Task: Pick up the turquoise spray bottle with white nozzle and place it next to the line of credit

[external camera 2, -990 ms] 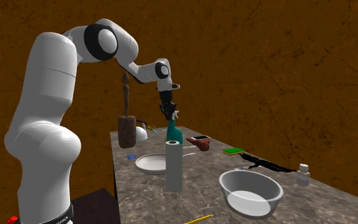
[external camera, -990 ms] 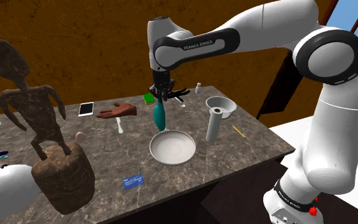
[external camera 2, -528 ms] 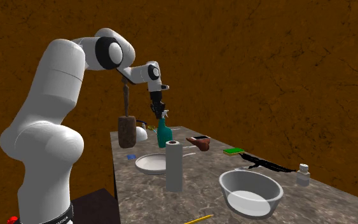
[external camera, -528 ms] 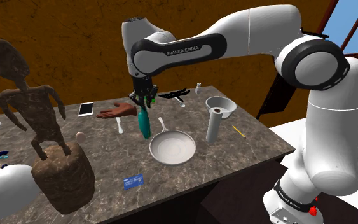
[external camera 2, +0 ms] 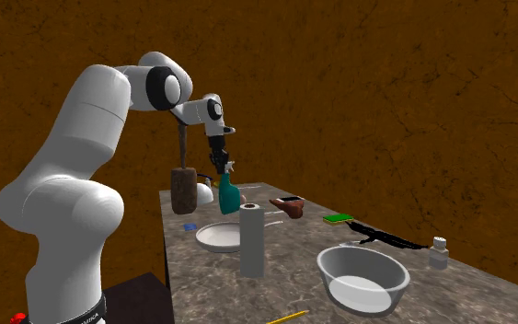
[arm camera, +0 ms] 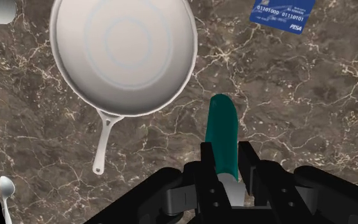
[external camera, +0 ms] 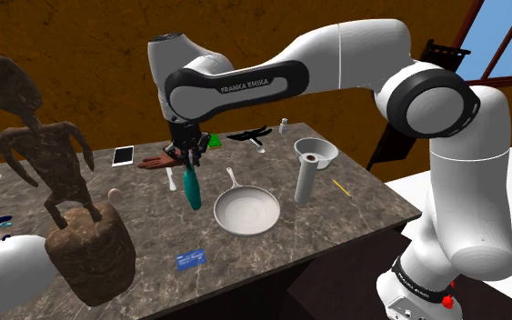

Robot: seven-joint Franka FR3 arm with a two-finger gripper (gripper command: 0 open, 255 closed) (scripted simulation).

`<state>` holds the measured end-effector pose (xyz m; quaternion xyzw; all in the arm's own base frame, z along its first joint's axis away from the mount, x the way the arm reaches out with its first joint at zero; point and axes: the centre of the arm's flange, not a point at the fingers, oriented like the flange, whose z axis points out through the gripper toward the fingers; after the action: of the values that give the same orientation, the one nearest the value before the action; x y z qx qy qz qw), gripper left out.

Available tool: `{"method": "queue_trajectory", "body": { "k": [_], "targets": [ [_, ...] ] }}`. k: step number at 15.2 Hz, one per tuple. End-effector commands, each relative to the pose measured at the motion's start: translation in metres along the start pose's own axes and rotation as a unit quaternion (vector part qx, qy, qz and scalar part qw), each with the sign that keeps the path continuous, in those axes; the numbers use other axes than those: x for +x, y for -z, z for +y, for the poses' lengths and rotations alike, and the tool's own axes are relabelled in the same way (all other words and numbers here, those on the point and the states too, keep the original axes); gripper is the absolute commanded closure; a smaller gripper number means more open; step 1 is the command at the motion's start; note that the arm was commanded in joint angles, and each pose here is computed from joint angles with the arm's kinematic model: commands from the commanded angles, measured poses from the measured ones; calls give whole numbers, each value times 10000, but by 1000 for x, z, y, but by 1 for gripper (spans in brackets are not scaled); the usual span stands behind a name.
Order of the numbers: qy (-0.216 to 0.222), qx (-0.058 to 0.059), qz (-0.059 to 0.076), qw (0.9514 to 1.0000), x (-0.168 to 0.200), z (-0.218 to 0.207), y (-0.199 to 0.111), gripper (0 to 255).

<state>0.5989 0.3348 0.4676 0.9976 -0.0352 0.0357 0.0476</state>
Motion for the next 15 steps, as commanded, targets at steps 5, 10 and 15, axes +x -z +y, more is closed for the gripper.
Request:
{"method": "queue_trajectory", "body": {
  "k": [5,10,15],
  "targets": [
    [-2,1,3,10000,-2,-4,-31,255],
    [-2,1,3,10000,-3,-5,-43,255],
    [-2,1,3,10000,-3,-5,-43,0]
  ]
}}
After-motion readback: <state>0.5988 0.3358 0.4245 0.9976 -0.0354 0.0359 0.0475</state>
